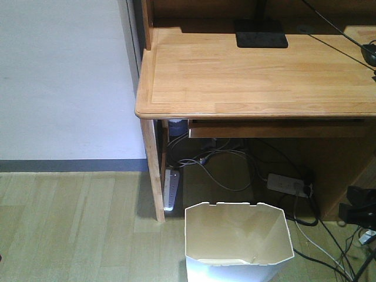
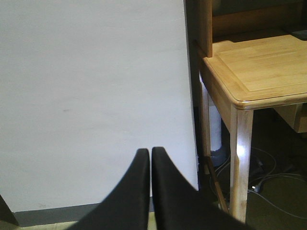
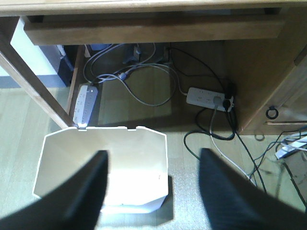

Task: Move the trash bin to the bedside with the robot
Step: 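Lower the right gripper toward the rim of the white trash bin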

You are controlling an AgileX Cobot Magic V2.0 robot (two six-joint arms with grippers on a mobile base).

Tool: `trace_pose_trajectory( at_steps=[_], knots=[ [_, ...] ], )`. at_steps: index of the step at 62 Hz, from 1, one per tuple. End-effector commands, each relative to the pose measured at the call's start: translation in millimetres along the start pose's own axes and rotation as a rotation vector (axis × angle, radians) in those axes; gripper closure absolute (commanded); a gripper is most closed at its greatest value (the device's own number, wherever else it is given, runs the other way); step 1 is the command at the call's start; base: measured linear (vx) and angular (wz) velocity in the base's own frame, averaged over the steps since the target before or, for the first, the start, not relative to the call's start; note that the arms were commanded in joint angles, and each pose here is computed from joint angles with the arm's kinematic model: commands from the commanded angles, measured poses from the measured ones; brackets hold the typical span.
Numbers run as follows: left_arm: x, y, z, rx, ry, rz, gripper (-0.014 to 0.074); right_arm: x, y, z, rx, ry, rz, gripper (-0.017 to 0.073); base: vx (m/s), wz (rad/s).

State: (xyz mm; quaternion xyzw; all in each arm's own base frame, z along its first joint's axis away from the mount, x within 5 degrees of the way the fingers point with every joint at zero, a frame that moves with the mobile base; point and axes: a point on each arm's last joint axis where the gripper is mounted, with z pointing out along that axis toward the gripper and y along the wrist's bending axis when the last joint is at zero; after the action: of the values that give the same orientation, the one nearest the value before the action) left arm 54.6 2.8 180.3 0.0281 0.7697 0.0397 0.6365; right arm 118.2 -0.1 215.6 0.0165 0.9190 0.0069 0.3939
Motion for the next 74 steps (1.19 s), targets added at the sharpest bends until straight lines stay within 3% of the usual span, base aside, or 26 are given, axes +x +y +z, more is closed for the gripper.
trace_pose_trajectory(
  at_steps=[1, 10, 20, 29, 55, 67, 74],
  knots=[
    [1.9, -1.6, 1.6, 0.012, -0.056, -0.010, 0.0599, -13.8, -0.7, -4.2, 0.007, -0.066, -0.023, 0.0050, 0.00, 0.00],
    [1.9, -1.6, 1.6, 0.012, -0.056, -0.010, 0.0599, -13.4, -0.7, -4.3, 0.008, -0.047, -0.018, 0.0029, 0.00, 0.00],
    [1.9, -1.6, 1.6, 0.012, -0.056, -0.010, 0.0599, -39.3, 0.0, -2.6, 0.010, 0.017, 0.019, 0.0028, 0.00, 0.00],
    [1.9, -1.6, 1.6, 0.012, -0.056, -0.010, 0.0599, -56.0, 0.4, 15.8, 0.016, 0.150, 0.017, 0.0028, 0.00, 0.00],
    [1.9, -1.6, 1.6, 0.012, -0.056, -0.010, 0.0599, -73.9, -0.3, 123.1, 0.018, 0.434, -0.044, 0.0028, 0.00, 0.00],
    [1.9, -1.6, 1.6, 0.012, -0.056, -0.010, 0.0599, -61.9, -17.4, 174.1, 0.033, 0.503, 0.030, 0.0028, 0.00, 0.00],
    [1.9, -1.6, 1.6, 0.012, -0.056, -0.010, 0.0599, -51.0, -29.3, 199.2, 0.016, 0.550, 0.027, 0.0028, 0.00, 0.00]
  ],
)
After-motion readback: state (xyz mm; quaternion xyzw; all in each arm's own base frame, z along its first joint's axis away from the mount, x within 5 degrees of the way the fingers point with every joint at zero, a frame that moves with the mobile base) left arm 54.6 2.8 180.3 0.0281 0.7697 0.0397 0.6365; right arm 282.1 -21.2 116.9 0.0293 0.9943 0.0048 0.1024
